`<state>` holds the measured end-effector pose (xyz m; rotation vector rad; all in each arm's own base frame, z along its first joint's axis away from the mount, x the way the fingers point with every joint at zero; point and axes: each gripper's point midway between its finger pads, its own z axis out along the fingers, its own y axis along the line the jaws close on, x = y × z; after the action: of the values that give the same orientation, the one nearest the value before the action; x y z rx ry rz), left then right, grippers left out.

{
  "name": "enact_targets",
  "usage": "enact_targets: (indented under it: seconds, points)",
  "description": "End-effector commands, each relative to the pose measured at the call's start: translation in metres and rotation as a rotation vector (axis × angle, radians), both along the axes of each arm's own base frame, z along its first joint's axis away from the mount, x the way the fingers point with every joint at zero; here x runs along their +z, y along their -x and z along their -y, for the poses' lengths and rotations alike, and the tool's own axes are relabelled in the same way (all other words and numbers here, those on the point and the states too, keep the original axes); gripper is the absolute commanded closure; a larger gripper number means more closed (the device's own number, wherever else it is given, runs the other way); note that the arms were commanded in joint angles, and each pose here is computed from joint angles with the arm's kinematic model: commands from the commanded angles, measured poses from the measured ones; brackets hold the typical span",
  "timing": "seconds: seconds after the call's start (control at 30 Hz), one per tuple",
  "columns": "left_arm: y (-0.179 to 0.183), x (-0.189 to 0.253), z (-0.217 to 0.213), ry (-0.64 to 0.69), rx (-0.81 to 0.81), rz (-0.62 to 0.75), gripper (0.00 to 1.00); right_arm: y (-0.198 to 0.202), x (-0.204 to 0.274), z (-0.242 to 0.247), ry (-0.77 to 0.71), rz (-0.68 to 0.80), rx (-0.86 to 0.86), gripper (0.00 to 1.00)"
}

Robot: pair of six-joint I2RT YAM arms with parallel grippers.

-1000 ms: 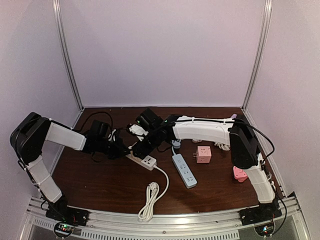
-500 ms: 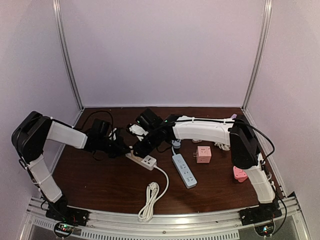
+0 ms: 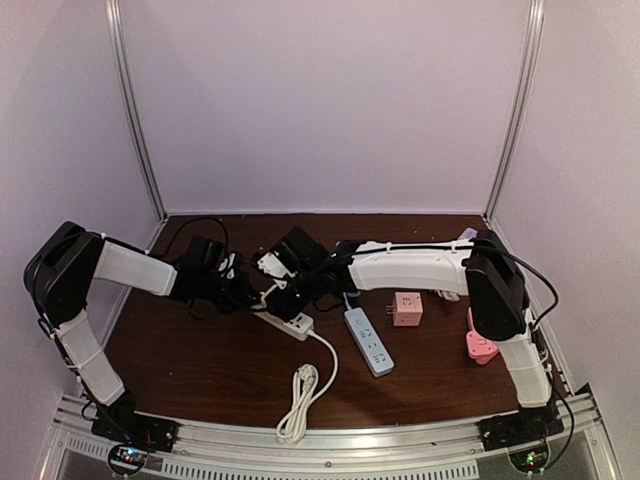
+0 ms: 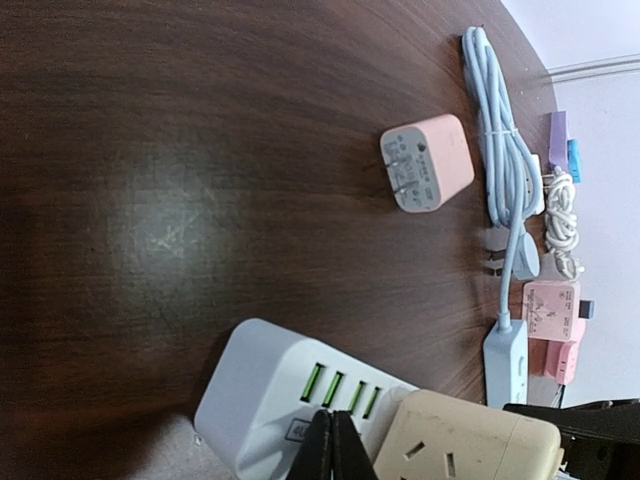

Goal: Pull the plug off the socket

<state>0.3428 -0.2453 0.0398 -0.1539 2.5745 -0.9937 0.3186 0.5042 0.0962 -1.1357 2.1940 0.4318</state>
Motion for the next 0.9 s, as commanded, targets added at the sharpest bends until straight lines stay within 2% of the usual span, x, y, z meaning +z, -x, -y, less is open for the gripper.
enact_targets:
  seconds: [0.0,0.3,0.53,0.87]
  points:
    - [0.053,-0.078,-0.040,-0.268,0.025,-0.243,1.00,-0.019,0.077,-0.003,-0.127,0.140,-0.055,0.79]
    - [0.063,-0.089,-0.037,-0.308,0.016,-0.264,1.00,-0.029,0.084,0.003,-0.132,0.042,-0.077,0.80]
    - [0.062,-0.088,-0.036,-0.306,0.017,-0.264,1.00,-0.029,0.089,0.012,-0.133,0.044,-0.101,0.82]
    - [0.035,-0.048,-0.015,-0.251,-0.008,-0.168,1.00,-0.047,0.090,0.059,-0.249,-0.079,-0.216,0.84]
